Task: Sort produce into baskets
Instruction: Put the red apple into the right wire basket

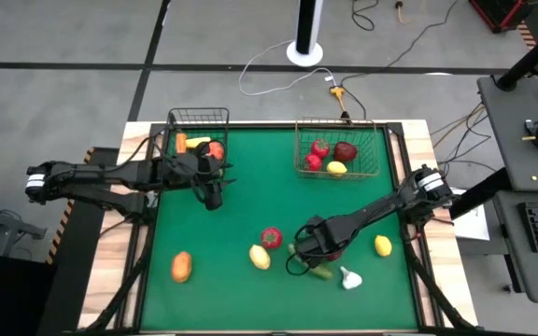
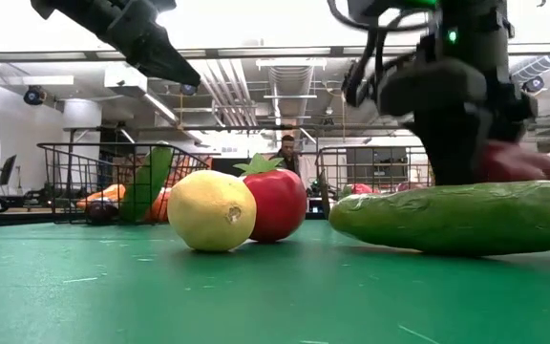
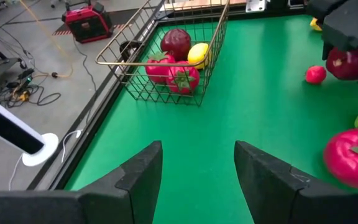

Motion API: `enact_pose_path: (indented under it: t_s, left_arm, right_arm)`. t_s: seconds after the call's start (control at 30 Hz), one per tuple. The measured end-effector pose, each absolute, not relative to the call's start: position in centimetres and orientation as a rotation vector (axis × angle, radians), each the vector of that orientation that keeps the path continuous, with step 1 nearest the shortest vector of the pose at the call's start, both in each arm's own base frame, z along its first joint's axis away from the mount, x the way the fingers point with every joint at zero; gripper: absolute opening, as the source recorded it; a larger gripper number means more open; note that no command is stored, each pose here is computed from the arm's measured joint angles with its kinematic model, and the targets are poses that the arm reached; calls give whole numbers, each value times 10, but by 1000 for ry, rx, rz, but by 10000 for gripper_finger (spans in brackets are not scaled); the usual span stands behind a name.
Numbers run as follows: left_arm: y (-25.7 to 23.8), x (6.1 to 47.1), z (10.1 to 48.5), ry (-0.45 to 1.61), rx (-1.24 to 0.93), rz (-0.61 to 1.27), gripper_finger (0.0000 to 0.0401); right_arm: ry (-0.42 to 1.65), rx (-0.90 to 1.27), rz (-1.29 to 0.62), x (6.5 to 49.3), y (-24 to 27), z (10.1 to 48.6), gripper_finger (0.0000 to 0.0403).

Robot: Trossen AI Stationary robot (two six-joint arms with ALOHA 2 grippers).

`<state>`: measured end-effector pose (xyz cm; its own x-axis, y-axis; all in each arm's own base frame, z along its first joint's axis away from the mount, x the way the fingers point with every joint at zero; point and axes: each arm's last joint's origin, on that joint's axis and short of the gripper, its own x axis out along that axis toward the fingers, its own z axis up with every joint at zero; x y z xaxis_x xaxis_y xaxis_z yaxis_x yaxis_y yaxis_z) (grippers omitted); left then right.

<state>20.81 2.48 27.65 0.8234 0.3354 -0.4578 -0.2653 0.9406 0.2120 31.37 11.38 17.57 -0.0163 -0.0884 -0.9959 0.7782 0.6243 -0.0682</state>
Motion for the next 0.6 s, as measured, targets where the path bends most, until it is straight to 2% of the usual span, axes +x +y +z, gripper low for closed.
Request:
enact_pose_path:
  t_s: [0.3, 0.6]
  left_arm:
    - [25, 208, 276, 507, 110, 329, 183]
    - [25, 208, 276, 506, 64, 340, 183]
  right_arm:
    - [1075, 581, -785, 300, 98, 236, 315]
    - [711, 391, -769, 294, 84, 281, 321]
